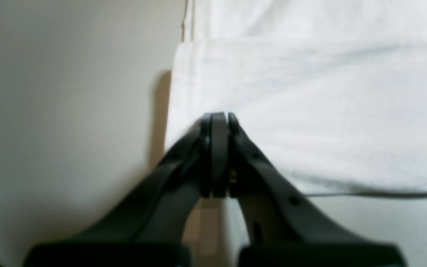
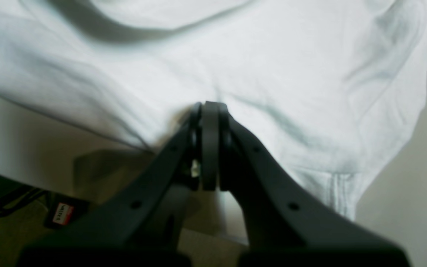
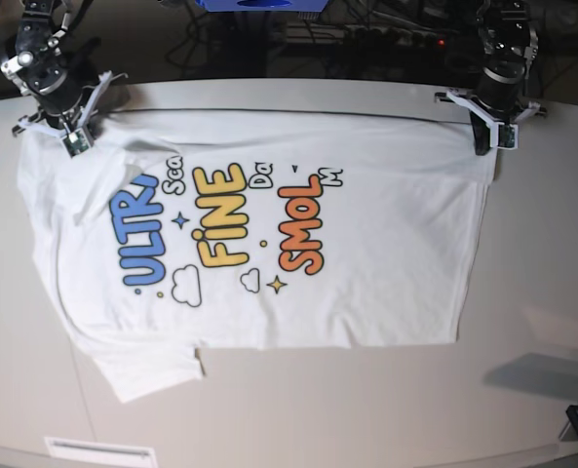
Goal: Fold the T-shirt properly
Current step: 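Drag the shoulder edges with both grippers to straighten the shirt, then release the shoulders and move both grippers toward the shirt's sides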
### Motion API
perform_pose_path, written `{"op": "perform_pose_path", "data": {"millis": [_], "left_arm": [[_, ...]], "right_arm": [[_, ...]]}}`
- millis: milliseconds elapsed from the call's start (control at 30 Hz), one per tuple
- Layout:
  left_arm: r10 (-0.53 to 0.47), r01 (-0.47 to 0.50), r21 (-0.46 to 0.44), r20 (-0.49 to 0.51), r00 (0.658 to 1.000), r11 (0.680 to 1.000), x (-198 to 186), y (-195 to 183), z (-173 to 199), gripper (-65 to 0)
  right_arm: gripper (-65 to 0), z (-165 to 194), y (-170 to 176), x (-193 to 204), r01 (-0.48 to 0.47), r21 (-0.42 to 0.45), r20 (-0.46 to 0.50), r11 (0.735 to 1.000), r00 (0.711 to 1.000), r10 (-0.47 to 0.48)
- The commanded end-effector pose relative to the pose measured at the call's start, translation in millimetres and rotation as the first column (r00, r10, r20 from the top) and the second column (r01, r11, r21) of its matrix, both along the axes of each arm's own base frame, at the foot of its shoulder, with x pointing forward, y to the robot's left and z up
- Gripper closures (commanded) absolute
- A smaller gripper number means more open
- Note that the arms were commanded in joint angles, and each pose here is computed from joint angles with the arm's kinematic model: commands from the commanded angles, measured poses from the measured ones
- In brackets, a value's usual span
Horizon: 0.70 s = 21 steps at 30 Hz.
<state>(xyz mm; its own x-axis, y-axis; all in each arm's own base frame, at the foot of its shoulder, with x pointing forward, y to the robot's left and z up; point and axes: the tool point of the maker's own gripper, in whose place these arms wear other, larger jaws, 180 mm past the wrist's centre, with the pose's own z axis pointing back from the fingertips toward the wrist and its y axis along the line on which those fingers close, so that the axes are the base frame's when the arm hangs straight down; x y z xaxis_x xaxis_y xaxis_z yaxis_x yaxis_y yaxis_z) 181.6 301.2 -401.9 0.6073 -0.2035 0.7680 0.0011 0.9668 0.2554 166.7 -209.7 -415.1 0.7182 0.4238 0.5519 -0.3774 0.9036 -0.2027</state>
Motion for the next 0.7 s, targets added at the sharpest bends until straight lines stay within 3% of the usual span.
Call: {"op": "perform_pose_path", "data": {"millis": [0,500,667], "left_arm": [[0.019,-0.018,0.032,-0.047,0.999,0.999,-9.2,9.4,-4.0,0.0],[-0.008,0.009,0.032,-0.035,0.999,0.999,-14.1,-0.5,7.8,0.0],[0.049,-0.048,0.037,-0.018,0.999,0.998,-17.7,10.2,11.5,0.0]], "right_arm": [[0.0,-5.7,-13.1,-12.6,0.009,-0.061,-0.061,0.998,0.998,-0.013],[0.0,-3.3,-18.5,-22.3,0.056,-0.061,-0.062,0.997,0.996,-0.06],[0.0,1.3,-17.6,-20.7,0.052,-0.065,-0.05,0.997,0.997,-0.056]]}}
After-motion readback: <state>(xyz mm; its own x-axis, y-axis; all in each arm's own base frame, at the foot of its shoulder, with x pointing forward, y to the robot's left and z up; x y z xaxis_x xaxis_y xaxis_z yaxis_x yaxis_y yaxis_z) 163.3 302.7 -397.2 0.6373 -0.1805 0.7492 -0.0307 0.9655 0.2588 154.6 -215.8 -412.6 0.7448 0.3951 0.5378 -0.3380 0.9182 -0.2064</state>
